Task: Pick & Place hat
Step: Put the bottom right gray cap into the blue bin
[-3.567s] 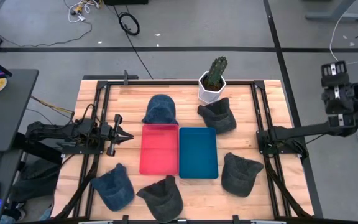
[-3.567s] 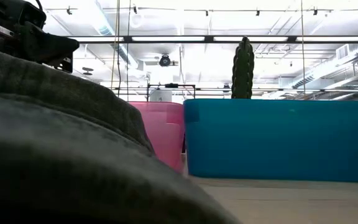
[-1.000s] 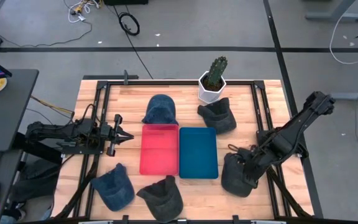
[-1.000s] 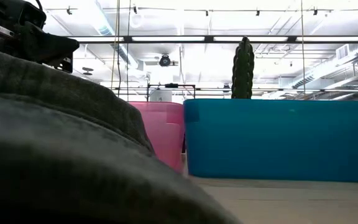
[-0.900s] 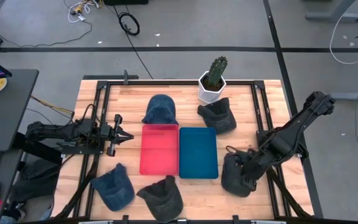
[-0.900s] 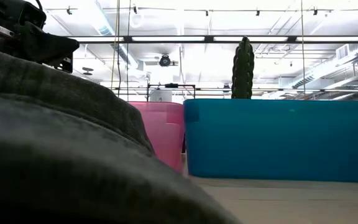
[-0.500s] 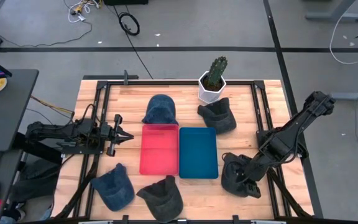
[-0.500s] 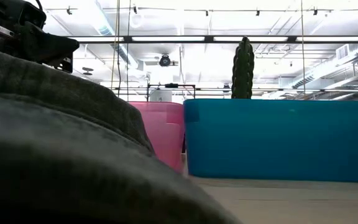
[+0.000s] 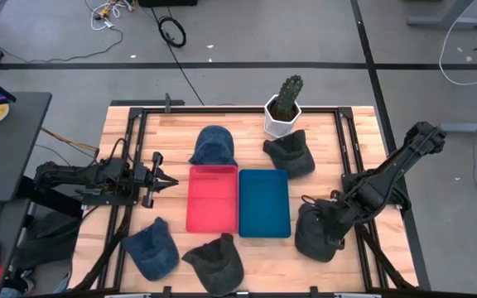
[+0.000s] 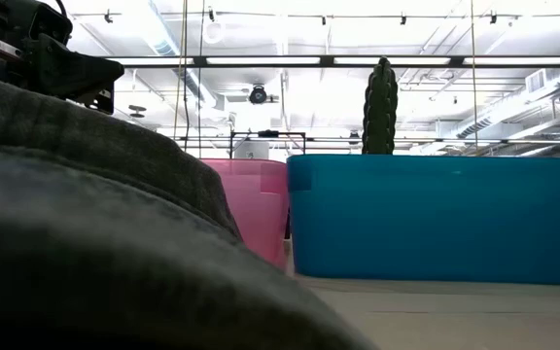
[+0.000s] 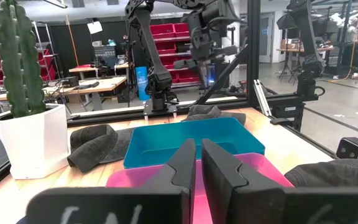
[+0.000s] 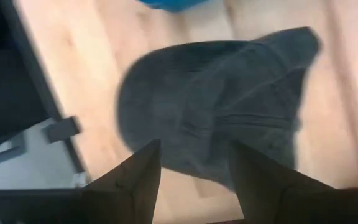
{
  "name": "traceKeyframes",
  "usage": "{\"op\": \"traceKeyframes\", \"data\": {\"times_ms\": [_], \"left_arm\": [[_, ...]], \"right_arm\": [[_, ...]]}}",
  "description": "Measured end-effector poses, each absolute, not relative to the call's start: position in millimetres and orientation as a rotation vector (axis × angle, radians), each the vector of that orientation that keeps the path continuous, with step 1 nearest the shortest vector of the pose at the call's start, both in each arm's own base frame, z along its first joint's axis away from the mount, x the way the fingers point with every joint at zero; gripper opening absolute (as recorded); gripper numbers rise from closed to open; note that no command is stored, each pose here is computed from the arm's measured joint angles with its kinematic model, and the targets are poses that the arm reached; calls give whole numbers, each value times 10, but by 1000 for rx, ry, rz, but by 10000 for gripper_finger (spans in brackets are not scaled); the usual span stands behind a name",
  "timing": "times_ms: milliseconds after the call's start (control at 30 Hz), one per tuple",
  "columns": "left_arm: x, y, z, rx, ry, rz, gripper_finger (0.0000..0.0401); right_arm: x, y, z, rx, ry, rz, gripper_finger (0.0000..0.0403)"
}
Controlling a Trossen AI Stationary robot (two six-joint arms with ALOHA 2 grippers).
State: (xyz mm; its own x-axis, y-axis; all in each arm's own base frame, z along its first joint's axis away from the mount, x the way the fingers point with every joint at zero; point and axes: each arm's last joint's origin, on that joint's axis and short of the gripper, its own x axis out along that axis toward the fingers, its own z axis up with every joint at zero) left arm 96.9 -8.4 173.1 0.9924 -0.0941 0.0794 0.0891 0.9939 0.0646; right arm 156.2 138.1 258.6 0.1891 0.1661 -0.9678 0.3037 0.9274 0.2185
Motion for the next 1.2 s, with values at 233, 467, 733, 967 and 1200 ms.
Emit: {"op": "traceKeyframes", "data": {"times_ms": [233,467,733,967,1200], "left_arm": [[969,-84,1730,61,-82,-92,30],[969,-84,1731,61,-83,-92,30],[969,-83,1730,61,-82,-92,30],[969,-84,1731,61,-82,-92,30],[969,-84,1730,61,-83,-92,30]], "right_arm": [[1639,1431,2453,341,1408,-172,188],[1706,1492,2240,341,1465,-287,187],[1661,1469,1853,451,1420,-197,187],[1590,1431,1625,540,1407,-116,187],[1569,1432,1550,525,1414,-29,187]]}}
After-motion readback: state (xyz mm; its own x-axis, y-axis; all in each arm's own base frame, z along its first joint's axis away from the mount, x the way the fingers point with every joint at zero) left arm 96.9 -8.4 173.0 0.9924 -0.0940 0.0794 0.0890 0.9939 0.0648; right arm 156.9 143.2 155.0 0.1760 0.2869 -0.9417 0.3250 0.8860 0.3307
